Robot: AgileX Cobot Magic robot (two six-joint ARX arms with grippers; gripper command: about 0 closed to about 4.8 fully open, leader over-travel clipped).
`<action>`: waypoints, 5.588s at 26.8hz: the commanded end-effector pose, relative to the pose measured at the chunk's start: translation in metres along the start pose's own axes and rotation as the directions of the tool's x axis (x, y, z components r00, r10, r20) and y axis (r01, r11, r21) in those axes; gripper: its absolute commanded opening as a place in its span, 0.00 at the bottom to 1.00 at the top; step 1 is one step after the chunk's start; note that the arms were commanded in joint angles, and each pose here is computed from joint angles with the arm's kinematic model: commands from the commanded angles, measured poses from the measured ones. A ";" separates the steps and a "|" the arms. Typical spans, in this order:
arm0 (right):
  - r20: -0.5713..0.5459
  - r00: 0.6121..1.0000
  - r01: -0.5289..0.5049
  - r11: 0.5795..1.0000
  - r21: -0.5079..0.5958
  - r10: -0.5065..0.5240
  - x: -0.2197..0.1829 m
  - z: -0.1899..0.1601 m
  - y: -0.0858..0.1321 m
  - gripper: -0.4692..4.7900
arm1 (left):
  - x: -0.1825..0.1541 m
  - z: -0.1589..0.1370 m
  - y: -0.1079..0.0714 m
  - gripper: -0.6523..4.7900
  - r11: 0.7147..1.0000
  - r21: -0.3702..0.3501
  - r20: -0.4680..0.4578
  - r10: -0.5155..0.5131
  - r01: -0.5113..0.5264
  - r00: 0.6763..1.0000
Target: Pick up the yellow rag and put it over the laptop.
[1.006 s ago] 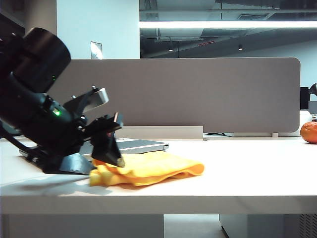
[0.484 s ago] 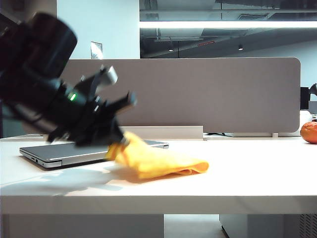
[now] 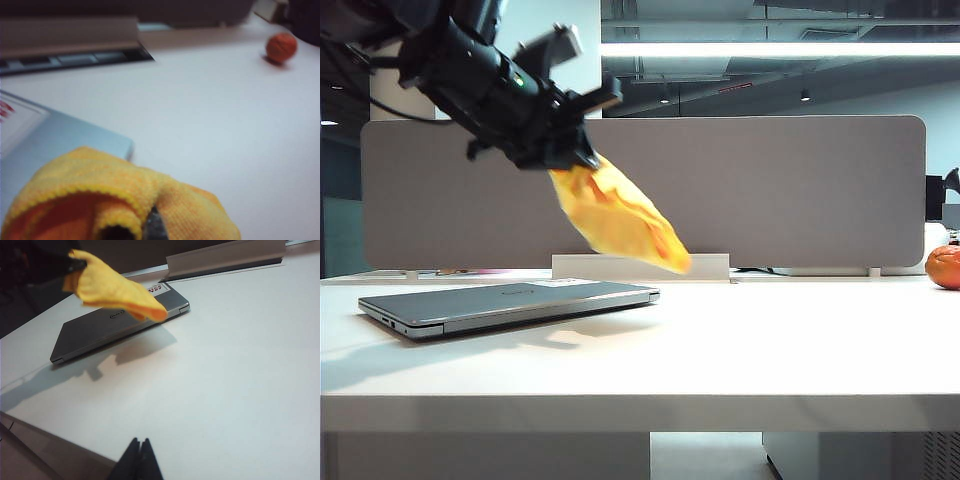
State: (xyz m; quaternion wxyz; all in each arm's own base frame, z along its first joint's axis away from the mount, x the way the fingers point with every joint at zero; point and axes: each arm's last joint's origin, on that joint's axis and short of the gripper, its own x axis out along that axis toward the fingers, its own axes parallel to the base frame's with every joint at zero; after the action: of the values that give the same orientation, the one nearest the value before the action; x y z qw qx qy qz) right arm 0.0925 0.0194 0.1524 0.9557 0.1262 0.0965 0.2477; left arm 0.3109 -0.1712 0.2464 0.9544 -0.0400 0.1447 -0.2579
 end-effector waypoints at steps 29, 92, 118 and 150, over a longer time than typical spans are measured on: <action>0.011 1.000 0.003 1.000 -0.003 -0.003 0.000 0.000 0.000 0.08 | 0.037 -0.040 0.136 0.77 0.926 0.039 -0.295 0.370 -0.376 0.881; 0.110 0.820 0.571 0.816 -0.091 -0.561 -0.006 0.001 -0.020 0.08 | -0.238 -0.031 0.034 0.11 0.931 -0.006 0.026 0.365 -0.365 0.931; 0.113 0.878 0.478 0.858 -0.186 -0.464 -0.005 0.003 -0.017 0.08 | -0.241 -0.032 0.033 0.11 0.941 -0.005 0.044 0.339 -0.339 0.940; 0.219 0.872 0.478 0.859 -0.184 -0.438 -0.006 0.014 -0.014 0.08 | -0.228 -0.049 0.038 0.11 0.942 -0.014 0.128 0.335 -0.336 0.934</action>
State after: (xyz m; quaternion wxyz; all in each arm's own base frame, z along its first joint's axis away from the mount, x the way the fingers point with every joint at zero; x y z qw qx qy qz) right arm 0.0974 0.0020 0.1620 0.9998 0.0070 0.0160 0.0104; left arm 0.1255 -0.0228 0.2548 0.9912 -0.0233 0.0978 -0.0862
